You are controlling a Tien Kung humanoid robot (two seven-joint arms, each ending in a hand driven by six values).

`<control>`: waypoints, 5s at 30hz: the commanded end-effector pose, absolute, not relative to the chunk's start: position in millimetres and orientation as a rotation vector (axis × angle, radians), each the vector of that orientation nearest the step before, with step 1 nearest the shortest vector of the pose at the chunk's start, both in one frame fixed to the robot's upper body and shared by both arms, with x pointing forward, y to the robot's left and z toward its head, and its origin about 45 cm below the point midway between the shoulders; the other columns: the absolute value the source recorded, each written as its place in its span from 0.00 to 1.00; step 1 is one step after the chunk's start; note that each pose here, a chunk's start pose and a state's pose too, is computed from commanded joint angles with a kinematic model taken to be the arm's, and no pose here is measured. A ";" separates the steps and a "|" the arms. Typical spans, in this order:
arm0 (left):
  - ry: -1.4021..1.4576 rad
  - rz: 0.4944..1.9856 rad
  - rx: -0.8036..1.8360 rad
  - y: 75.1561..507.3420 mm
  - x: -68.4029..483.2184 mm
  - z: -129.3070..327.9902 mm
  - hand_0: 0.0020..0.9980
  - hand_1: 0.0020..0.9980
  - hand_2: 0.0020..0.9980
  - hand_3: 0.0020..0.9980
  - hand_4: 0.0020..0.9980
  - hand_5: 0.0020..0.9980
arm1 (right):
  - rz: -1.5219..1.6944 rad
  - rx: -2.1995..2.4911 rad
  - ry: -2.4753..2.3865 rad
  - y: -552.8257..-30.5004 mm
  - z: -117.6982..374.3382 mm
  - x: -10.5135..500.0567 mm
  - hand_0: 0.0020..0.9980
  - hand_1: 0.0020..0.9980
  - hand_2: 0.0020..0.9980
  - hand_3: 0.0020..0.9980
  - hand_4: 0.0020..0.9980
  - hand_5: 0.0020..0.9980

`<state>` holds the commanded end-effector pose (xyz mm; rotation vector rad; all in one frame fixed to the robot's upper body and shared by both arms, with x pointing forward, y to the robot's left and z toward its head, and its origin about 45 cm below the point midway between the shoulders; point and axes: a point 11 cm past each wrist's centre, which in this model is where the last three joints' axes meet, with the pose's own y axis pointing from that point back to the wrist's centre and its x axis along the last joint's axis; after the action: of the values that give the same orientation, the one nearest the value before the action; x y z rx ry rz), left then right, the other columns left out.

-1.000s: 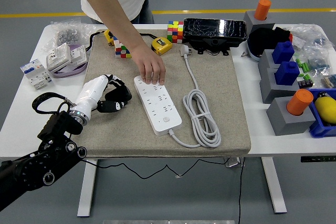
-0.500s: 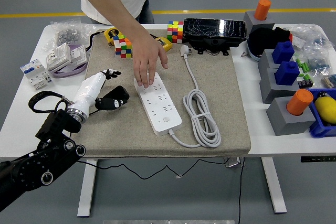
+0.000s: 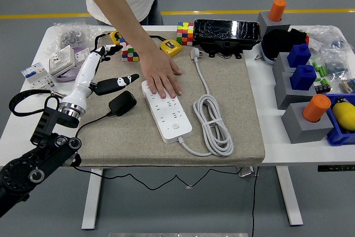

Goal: Put the plug near the board,insert it into the board,press the button,pull the plug out

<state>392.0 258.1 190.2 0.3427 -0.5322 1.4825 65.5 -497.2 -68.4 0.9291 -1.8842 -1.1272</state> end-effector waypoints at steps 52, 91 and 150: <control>-0.289 1.655 0.237 295.1 390.3 184.9 0.68 0.72 0.72 0.75 0.89 0.38 | -1.130 0.925 -1.888 -496.7 -69.0 64.6 0.53 0.63 0.59 0.54 0.88 0.40; -0.266 1.654 0.237 299.0 393.9 189.1 0.68 0.72 0.72 0.75 0.88 0.38 | -1.113 0.925 -1.896 -502.6 -65.0 69.4 0.53 0.63 0.60 0.54 0.88 0.41; -0.241 1.676 0.231 303.9 391.7 189.6 0.68 0.73 0.72 0.75 0.88 0.38 | -1.105 0.928 -1.899 -505.6 -62.8 72.6 0.53 0.63 0.61 0.54 0.88 0.41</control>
<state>391.7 303.9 189.6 0.2305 -0.2411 1.6757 72.6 -505.6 -62.8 0.9279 -1.8993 -1.1047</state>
